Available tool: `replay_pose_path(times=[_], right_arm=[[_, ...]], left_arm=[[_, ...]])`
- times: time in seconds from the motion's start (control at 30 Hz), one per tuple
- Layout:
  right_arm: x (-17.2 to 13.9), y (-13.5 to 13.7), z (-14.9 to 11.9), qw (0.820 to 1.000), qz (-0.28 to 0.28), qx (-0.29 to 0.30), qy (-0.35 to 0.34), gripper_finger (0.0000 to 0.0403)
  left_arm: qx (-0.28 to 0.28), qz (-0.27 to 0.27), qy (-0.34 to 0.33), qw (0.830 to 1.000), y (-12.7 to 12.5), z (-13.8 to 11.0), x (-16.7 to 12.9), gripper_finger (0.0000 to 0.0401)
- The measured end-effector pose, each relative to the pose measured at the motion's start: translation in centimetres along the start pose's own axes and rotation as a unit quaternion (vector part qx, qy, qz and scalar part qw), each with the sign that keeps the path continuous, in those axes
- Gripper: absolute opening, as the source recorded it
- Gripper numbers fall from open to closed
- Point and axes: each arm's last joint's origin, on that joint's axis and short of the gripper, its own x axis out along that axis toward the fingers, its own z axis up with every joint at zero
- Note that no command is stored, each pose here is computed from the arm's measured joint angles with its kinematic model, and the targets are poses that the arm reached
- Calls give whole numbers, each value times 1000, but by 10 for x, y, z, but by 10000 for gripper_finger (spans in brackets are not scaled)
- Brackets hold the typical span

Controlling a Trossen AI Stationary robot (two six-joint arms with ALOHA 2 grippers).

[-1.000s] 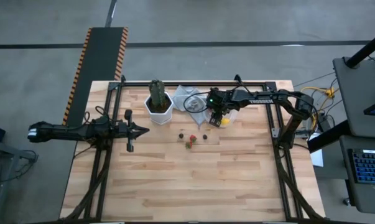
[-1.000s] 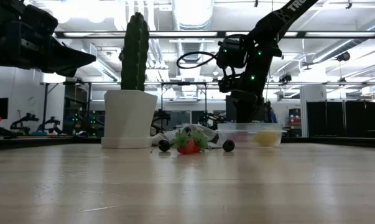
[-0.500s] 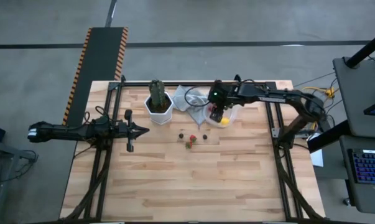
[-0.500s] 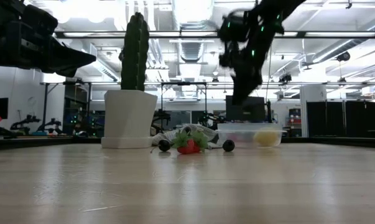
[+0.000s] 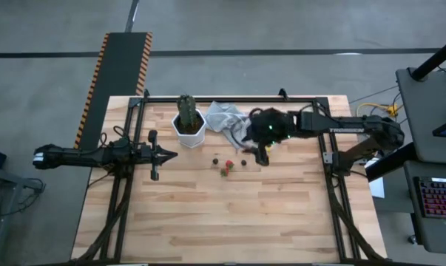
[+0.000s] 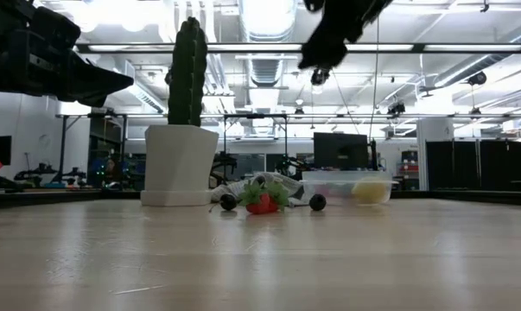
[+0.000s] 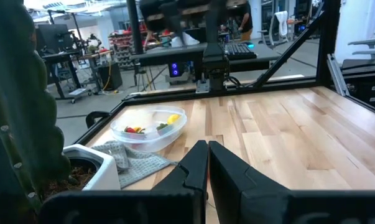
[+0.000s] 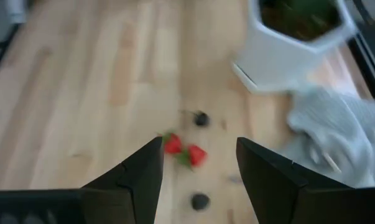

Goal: Pick and placing Produce into tupperware
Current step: Put the blackberry into the transparent bin

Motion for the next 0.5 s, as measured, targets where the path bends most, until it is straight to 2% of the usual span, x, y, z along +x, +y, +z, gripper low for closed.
replay_pose_path(times=[0.1,0.2,0.5], right_arm=[[4,14,0,999,17,-29,3,194],[13,20,-2,999,16,-29,18,194],[65,18,-22,995,4,-16,100,194]], left_arm=[[0,0,0,1000,0,0,0,0],[0,0,0,1000,0,0,0,0],[0,0,0,1000,0,0,0,0]])
